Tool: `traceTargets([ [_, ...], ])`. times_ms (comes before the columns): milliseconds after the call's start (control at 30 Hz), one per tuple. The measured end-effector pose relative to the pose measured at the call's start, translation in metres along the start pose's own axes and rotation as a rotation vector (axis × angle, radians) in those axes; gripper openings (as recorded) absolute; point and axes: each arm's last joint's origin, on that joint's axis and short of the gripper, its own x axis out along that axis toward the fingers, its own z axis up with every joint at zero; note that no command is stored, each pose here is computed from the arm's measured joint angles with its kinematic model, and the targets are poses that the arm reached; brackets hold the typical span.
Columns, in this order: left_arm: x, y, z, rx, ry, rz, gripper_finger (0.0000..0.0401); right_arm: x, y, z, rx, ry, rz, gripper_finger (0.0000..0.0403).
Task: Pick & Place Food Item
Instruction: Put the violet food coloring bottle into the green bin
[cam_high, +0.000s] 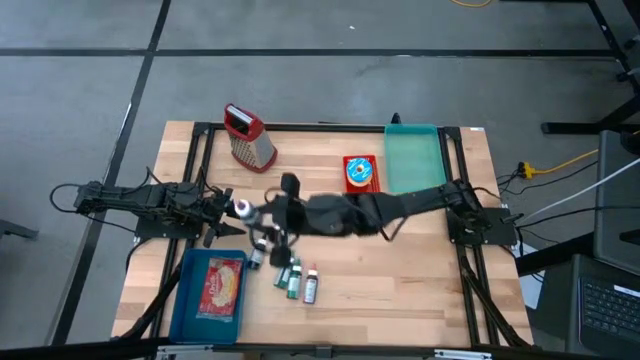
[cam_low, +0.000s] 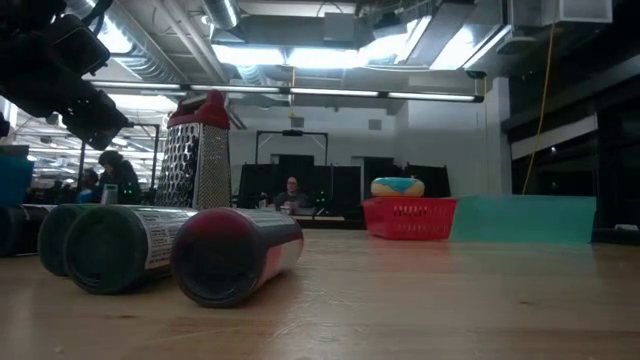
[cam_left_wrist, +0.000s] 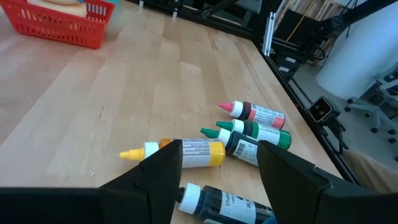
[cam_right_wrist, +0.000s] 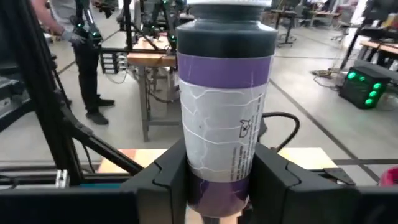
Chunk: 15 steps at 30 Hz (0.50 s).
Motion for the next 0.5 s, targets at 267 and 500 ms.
traceTargets([
  [267, 0.0, -0.0001, 0.0, 0.012, 0.001, -0.002, 0.0203, 0.0051, -0.0138, 0.0061, -0.005, -0.058, 0.076, 0.013],
  [500, 0.0001, -0.0001, 0.0002, 0.021, -0.003, -0.002, 0.0203, 0.0025, -0.0051, 0.0091, -0.025, -0.092, 0.145, 0.013],
])
